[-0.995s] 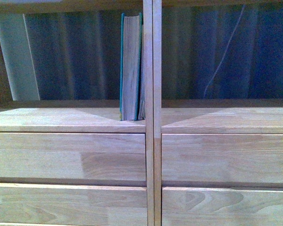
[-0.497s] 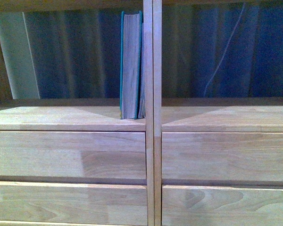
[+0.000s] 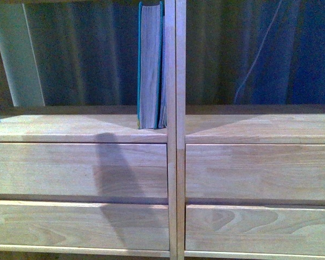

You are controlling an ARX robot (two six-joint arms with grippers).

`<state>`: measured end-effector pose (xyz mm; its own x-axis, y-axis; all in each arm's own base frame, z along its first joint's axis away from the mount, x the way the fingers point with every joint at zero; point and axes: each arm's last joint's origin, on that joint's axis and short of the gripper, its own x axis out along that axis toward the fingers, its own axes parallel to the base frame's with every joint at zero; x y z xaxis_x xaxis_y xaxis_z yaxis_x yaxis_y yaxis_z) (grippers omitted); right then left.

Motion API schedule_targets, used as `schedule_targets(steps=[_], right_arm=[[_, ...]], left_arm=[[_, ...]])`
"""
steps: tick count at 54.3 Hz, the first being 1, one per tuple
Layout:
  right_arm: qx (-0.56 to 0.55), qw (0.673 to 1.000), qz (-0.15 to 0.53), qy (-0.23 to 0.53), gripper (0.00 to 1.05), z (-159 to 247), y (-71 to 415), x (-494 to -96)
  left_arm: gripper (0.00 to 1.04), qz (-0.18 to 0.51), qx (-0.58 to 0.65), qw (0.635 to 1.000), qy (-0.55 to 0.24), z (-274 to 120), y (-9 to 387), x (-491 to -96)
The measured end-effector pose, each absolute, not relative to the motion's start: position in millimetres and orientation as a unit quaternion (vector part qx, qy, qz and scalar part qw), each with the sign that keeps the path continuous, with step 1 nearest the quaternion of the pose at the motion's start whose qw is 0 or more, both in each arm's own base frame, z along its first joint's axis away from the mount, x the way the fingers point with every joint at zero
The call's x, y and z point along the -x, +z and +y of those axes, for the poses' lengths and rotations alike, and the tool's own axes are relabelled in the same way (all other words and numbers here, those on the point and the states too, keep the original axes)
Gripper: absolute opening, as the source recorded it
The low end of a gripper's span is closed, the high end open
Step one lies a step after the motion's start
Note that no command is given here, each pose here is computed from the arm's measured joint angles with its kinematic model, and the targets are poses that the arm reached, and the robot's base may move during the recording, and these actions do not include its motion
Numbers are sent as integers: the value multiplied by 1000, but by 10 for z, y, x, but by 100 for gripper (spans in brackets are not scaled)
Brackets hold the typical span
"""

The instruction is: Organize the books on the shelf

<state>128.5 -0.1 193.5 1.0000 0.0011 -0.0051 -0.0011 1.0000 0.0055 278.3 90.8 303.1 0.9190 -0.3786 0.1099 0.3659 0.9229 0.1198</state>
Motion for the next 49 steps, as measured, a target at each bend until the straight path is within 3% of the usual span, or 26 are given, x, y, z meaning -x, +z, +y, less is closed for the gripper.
schedule_targets(steps=[14,31,49], right_arm=[[-3,1000,2,1,3,-1,1840,-1211],[-3,1000,3,0,3,-1,1753,-1141],[-2,1000,-7,0,3,-2,1706,-1086]], left_arm=[[7,-70,-75,972,-210,641,3121,-3287],[7,-50,-121,970,-206,333,2865,-3804],[7,-65,-128,970,-198,113,2839,-4257]])
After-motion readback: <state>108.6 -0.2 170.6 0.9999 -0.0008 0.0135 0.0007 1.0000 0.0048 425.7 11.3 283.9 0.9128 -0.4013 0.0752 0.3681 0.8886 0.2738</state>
